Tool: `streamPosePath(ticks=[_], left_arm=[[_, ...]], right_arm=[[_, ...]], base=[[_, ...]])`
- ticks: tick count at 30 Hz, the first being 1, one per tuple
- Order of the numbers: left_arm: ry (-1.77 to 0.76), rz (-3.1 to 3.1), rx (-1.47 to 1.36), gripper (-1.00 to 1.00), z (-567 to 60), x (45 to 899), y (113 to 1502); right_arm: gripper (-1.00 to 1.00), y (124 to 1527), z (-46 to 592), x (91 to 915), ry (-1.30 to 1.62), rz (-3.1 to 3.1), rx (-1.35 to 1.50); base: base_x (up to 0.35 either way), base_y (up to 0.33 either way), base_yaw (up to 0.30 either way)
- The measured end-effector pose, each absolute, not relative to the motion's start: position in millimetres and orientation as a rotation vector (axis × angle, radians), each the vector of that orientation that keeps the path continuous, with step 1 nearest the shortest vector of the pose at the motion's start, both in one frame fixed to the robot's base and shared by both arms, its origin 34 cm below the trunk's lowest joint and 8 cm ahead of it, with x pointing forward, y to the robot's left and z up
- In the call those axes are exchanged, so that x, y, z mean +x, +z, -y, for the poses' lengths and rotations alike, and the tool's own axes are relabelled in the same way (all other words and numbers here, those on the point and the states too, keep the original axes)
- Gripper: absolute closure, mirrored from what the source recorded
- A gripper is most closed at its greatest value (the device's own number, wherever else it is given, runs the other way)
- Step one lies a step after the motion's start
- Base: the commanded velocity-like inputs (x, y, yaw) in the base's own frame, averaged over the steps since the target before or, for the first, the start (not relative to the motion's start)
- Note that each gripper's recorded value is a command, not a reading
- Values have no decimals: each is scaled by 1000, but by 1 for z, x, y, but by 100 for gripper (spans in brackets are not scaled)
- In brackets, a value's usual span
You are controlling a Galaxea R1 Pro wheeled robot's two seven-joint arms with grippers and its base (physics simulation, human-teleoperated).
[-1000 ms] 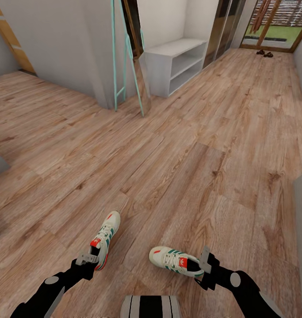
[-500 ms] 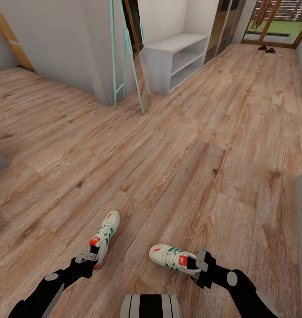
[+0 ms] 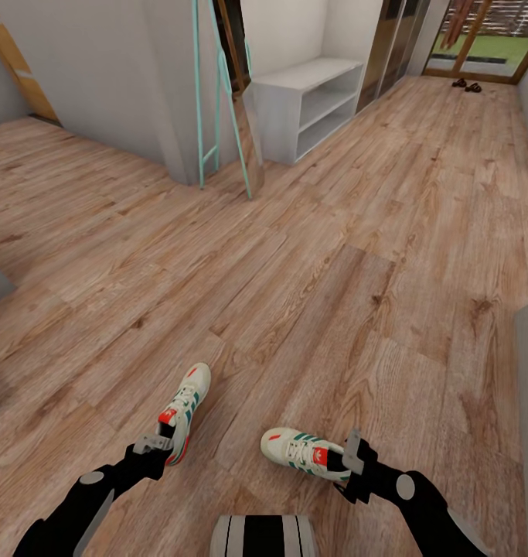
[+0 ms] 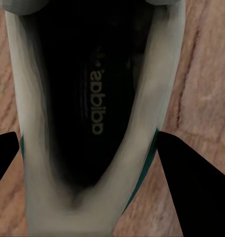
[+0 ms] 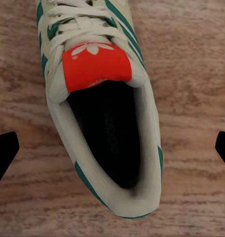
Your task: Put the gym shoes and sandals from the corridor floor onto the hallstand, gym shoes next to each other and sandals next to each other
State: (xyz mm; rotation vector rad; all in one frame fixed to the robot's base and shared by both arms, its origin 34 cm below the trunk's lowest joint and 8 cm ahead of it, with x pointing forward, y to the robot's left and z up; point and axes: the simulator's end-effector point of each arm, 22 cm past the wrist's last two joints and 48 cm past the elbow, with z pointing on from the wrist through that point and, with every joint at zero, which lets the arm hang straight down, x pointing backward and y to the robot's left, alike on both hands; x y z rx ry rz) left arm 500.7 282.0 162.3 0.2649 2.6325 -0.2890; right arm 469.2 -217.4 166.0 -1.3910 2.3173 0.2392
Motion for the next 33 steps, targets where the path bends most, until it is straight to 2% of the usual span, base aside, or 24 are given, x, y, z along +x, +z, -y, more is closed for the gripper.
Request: streamPosePath(ticks=[16, 24, 33], left_arm=[[-301, -2665, 261, 100, -278, 495, 153], [-302, -2533, 284, 100, -261, 593, 221], [-316, -2556, 286, 100, -253, 597, 222]], right_arm=[[-100, 157, 221, 465, 242, -2333, -1393], [-100, 154, 223, 463, 242, -2339, -1393], [-100, 147, 224, 459, 248, -2352, -1396]], base=[[0, 0, 0], [0, 0, 0], [0, 0, 0]])
